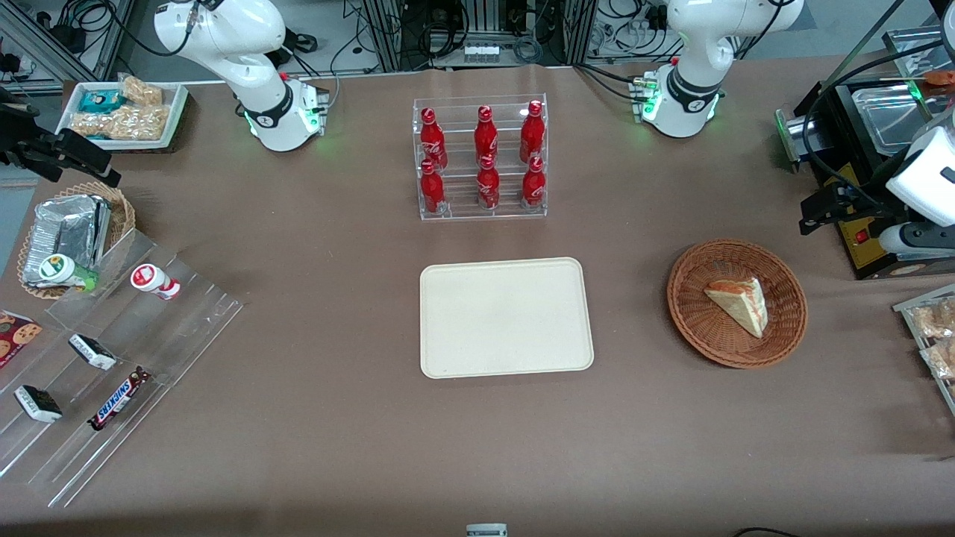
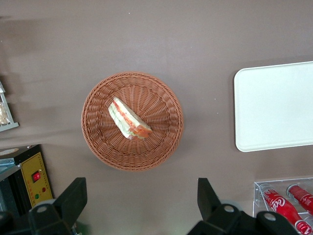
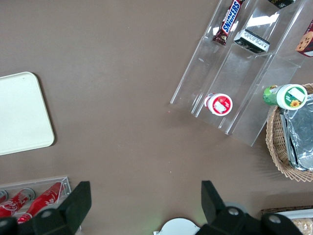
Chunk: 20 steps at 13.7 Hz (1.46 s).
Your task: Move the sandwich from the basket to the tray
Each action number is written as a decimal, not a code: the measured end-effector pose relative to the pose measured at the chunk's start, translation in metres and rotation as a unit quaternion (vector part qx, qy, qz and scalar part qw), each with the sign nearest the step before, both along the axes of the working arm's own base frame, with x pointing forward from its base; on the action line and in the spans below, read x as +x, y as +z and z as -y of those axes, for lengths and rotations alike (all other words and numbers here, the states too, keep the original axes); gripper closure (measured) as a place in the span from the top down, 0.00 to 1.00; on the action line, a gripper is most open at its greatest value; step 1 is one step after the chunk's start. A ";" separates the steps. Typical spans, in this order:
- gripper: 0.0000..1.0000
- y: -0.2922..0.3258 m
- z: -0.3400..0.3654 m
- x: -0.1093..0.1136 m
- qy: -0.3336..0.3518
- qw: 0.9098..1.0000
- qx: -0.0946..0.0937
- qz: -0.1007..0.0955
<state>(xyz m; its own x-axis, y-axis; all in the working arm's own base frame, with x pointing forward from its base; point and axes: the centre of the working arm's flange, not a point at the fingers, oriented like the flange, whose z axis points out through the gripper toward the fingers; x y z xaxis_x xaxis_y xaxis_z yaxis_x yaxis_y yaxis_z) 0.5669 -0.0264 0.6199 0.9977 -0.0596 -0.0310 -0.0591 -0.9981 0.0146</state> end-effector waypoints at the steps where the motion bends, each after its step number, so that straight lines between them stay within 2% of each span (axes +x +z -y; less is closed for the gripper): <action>1: 1.00 0.000 0.000 0.000 0.000 1.000 0.000 -0.001; 13: 1.00 -0.003 0.000 -0.001 0.000 1.000 0.000 -0.009; 15: 1.00 -0.013 -0.002 0.000 0.001 1.000 0.002 -0.018; 18: 1.00 -0.053 -0.009 0.008 0.008 0.999 0.003 -0.054; 20: 1.00 -0.099 -0.012 0.013 0.013 0.998 0.004 -0.069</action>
<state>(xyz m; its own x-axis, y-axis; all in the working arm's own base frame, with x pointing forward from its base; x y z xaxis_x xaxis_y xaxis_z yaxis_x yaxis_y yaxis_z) 0.5804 -0.0147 0.5208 0.9853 -0.0334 -0.1677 -0.0316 -0.9994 0.0131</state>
